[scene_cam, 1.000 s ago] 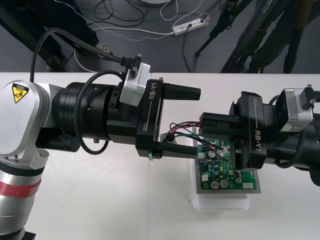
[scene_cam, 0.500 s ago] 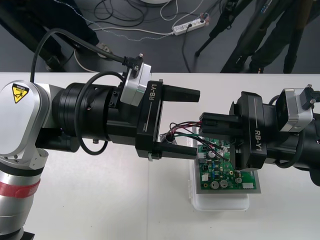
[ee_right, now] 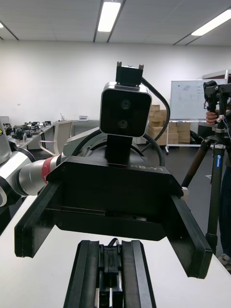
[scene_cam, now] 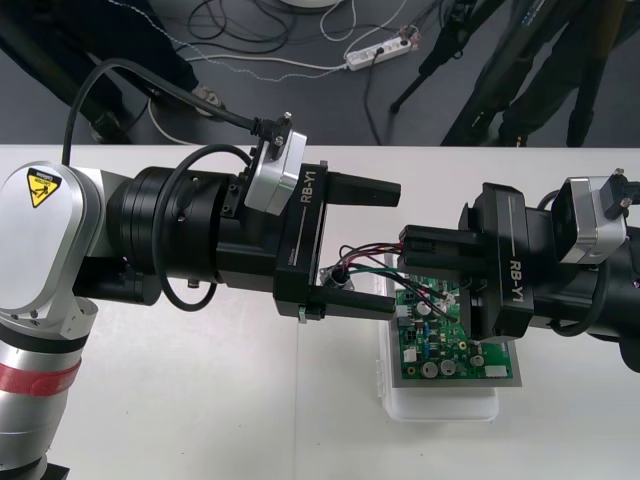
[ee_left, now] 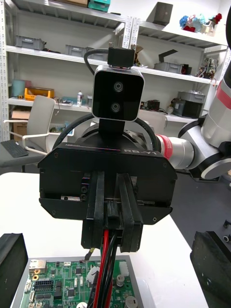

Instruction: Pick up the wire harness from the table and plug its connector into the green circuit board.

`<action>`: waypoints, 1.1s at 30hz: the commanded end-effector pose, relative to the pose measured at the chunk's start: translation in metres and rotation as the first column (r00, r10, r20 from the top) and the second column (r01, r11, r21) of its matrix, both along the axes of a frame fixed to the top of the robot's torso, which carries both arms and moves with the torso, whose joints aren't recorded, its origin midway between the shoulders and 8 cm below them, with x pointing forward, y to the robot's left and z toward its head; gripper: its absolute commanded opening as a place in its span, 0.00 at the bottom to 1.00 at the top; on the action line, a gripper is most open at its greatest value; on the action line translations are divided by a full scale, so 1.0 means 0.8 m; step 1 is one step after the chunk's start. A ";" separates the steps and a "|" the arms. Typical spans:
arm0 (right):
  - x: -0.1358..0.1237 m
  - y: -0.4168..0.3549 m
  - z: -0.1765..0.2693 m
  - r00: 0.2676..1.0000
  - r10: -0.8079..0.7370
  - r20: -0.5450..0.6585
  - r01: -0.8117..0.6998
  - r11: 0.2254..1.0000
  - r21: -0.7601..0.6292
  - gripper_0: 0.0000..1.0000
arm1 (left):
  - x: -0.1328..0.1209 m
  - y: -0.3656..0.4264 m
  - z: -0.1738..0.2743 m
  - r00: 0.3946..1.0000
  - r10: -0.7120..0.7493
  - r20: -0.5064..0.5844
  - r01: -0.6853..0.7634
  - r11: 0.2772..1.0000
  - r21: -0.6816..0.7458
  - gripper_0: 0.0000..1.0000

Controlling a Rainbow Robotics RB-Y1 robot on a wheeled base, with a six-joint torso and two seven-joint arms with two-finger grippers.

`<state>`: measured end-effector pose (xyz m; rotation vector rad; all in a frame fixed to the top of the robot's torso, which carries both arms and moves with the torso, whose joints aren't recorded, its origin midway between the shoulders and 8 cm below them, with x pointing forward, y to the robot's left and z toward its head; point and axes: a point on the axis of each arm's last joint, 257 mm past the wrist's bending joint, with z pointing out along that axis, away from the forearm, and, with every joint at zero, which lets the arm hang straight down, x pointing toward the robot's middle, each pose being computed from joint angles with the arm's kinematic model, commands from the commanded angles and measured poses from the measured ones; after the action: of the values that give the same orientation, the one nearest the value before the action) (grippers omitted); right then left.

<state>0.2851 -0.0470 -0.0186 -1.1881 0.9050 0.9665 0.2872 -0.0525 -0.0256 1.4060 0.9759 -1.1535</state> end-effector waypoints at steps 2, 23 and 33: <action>-0.020 0.011 0.012 0.999 0.033 0.022 -0.034 0.999 0.028 0.00 | 0.004 -0.003 0.000 1.000 0.019 -0.017 -0.019 1.000 0.006 0.76; -0.023 0.010 0.015 0.999 0.039 0.024 -0.040 0.999 0.036 0.00 | -0.001 -0.007 0.010 1.000 0.004 -0.009 -0.004 1.000 -0.029 0.00; -0.026 0.011 0.013 0.999 0.050 0.019 -0.050 0.998 0.031 0.00 | -0.004 -0.007 0.013 1.000 -0.003 0.004 0.003 0.999 -0.042 0.00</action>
<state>0.2844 -0.0471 -0.0160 -1.1803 0.9005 0.9724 0.2861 -0.0524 -0.0245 1.4040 0.9723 -1.1599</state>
